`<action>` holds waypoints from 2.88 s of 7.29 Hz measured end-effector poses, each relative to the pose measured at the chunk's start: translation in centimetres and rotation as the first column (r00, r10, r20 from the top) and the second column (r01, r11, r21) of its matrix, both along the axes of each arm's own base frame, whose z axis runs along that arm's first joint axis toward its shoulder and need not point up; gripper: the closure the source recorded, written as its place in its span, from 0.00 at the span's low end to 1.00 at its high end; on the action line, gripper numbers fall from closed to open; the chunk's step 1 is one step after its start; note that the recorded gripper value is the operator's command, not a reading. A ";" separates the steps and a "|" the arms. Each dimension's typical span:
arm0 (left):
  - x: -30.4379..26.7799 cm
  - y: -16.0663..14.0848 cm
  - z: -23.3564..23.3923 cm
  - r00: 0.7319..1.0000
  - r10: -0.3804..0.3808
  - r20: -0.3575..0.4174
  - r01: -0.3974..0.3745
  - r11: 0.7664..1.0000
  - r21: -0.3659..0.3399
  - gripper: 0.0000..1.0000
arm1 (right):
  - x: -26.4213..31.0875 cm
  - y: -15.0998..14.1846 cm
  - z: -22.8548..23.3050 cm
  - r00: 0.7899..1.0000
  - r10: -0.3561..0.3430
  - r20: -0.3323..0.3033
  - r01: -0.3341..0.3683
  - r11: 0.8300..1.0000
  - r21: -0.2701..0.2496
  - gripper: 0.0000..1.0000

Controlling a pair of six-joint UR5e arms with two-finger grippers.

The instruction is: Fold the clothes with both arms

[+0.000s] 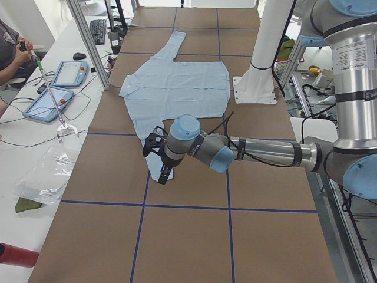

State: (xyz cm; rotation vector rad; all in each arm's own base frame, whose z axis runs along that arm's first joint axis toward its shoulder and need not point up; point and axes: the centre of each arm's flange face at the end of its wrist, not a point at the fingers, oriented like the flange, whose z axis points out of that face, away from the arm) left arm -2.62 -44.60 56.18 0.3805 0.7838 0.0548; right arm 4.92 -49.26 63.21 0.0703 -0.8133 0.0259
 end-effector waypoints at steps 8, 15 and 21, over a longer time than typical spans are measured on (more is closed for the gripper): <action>0.6 0.4 1.7 0.999 0.028 -0.024 -0.028 0.999 -0.039 0.00 | -2.0 0.9 1.6 0.999 -0.039 0.025 0.039 0.999 0.015 0.00; 0.8 0.3 1.2 0.999 0.039 -0.038 -0.040 0.999 -0.018 0.00 | -12.6 -8.8 4.7 0.982 -0.177 -0.060 0.183 0.976 0.116 0.02; 1.0 0.5 0.7 0.996 0.051 -0.067 -0.053 0.999 -0.014 0.00 | -15.2 -7.7 7.9 0.972 -0.224 -0.068 0.231 0.964 0.131 0.18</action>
